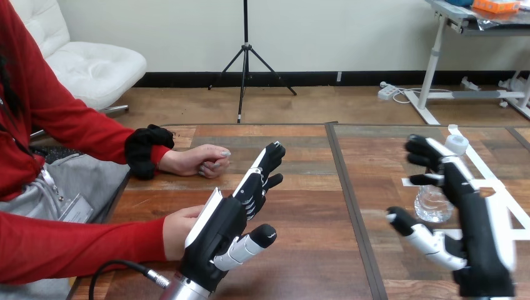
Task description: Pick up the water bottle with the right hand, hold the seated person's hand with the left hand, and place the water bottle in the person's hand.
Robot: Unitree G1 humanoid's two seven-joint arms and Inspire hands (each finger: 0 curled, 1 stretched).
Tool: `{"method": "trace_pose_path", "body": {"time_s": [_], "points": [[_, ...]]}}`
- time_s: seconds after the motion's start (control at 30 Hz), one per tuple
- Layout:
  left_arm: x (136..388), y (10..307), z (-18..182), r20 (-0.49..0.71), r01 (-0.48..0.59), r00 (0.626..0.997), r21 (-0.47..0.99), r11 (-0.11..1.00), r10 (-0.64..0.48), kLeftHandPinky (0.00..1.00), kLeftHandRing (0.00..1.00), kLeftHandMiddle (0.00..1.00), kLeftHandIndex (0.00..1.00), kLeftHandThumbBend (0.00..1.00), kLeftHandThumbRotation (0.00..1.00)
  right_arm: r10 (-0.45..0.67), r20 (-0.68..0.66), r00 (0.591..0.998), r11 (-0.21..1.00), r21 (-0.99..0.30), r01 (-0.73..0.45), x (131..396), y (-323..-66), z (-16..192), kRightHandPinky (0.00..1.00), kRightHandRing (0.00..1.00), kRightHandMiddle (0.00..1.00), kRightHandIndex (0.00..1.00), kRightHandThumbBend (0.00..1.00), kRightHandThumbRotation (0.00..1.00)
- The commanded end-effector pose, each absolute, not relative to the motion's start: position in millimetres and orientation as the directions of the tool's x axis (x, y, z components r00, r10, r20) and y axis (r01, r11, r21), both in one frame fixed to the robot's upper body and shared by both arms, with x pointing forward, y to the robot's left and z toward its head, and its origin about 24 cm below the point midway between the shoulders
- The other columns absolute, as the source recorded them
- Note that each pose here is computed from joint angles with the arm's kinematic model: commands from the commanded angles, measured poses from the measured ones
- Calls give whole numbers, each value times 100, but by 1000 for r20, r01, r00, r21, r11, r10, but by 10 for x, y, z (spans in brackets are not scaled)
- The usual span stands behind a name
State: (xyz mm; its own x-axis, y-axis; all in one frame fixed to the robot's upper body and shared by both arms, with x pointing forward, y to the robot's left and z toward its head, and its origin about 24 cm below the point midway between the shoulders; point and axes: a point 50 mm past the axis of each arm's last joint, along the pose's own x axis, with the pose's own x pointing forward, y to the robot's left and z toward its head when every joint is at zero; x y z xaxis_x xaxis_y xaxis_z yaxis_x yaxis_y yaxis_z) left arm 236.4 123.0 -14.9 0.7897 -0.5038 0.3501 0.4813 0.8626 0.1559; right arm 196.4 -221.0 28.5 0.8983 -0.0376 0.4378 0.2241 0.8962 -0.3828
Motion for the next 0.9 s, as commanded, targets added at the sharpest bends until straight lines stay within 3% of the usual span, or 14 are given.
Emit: {"method": "trace_pose_path", "body": {"time_s": [0.0, 0.87], "points": [[2519, 1179, 27, 417, 479, 752, 184, 858, -510, 94, 100, 100, 100, 100, 86, -55, 543, 838, 878, -373, 299, 2165, -2334, 552, 66, 78, 81, 81, 100, 72], [2532, 1159, 43, 424, 490, 741, 187, 851, -520, 96, 100, 100, 100, 100, 85, -158, 518, 841, 829, -393, 398, 2447, -2739, 808, 66, 82, 82, 84, 100, 65]]}}
